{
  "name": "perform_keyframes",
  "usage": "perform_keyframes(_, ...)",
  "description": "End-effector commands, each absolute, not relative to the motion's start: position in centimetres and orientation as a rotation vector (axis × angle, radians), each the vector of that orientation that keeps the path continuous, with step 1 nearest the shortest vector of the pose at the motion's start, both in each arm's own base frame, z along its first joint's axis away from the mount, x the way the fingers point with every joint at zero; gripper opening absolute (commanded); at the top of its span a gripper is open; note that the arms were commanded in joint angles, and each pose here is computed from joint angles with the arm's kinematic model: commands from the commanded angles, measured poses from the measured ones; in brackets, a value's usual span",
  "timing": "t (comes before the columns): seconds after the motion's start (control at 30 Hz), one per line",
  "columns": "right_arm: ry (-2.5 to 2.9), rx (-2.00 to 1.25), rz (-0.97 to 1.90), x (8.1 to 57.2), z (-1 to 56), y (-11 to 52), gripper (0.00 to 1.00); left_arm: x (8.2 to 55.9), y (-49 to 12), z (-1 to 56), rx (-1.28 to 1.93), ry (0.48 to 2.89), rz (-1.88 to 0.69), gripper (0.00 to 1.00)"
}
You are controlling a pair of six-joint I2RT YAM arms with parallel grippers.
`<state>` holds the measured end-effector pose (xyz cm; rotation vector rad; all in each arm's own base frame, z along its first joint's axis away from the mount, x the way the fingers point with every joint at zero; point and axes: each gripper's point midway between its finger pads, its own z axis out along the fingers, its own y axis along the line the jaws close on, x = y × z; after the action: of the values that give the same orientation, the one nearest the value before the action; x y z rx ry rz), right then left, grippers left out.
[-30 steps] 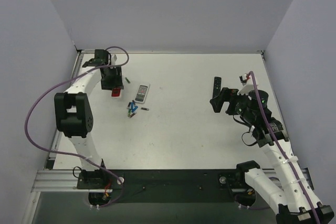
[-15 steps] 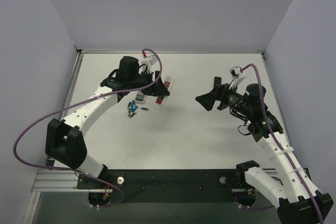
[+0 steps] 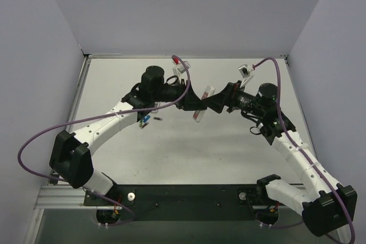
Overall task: Load the batteries into the remote control
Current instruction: Adjust the remote control.
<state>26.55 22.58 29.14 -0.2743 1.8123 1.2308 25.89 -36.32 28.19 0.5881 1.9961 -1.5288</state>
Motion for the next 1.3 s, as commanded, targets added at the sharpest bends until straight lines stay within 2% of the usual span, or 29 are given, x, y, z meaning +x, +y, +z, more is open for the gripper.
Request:
perform_keyframes(0.0,1.661,-0.315,1.369,26.0,32.5,23.8,0.94,23.7,-37.4,32.7,0.676,1.808,-1.639,0.33)
perform_keyframes(0.3,1.623,-0.280,1.462,26.0,33.0,24.1,0.86,21.6,-37.2,35.1,0.713,1.701,-1.766,0.32)
perform_keyframes(0.43,1.595,-0.281,1.504,25.8,33.6,24.1,0.76,21.2,-37.0,35.5,0.719,1.677,-1.794,0.29)
perform_keyframes(0.47,1.594,-0.276,1.513,25.8,33.6,24.2,0.69,21.1,-37.0,35.5,0.715,1.679,-1.801,0.29)
perform_keyframes(0.53,1.584,-0.263,1.532,25.8,33.8,24.1,0.60,21.0,-37.0,35.4,0.714,1.675,-1.807,0.29)
perform_keyframes(0.57,1.580,-0.259,1.537,25.8,33.9,24.1,0.51,21.0,-37.0,35.4,0.707,1.677,-1.810,0.29)
perform_keyframes(0.63,1.576,-0.248,1.535,25.9,33.9,23.9,0.44,21.0,-36.9,35.2,0.701,1.680,-1.811,0.29)
perform_keyframes(0.67,1.572,-0.251,1.532,25.8,34.1,23.9,0.36,21.1,-36.9,35.2,0.690,1.681,-1.804,0.29)
perform_keyframes(0.7,1.584,-0.241,1.526,25.9,33.9,23.8,0.32,21.1,-36.8,35.1,0.682,1.682,-1.799,0.29)
perform_keyframes(0.77,1.578,-0.235,1.496,26.0,34.2,23.6,0.24,21.5,-36.7,34.7,0.655,1.695,-1.772,0.35)
perform_keyframes(0.87,1.601,-0.193,1.415,26.7,34.1,23.0,0.17,22.3,-36.2,33.7,0.608,1.729,-1.672,0.66)
perform_keyframes(0.9,1.645,-0.165,1.393,26.8,33.3,22.8,0.15,22.9,-35.8,34.0,0.566,1.718,-1.618,0.80)
perform_keyframes(0.93,1.654,-0.149,1.366,26.8,33.3,22.6,0.14,23.2,-35.5,33.4,0.537,1.744,-1.575,0.85)
perform_keyframes(1.03,1.742,-0.018,1.235,28.0,32.2,21.4,0.08,24.6,-34.2,33.0,0.444,1.723,-1.371,0.91)
perform_keyframes(1.23,1.931,0.354,1.071,29.2,28.9,19.3,0.02,23.2,-34.3,32.7,0.464,1.557,-1.046,0.93)
perform_keyframes(1.27,1.950,0.394,1.057,29.2,28.5,19.1,0.01,24.0,-33.8,32.4,0.426,1.543,-0.960,0.93)
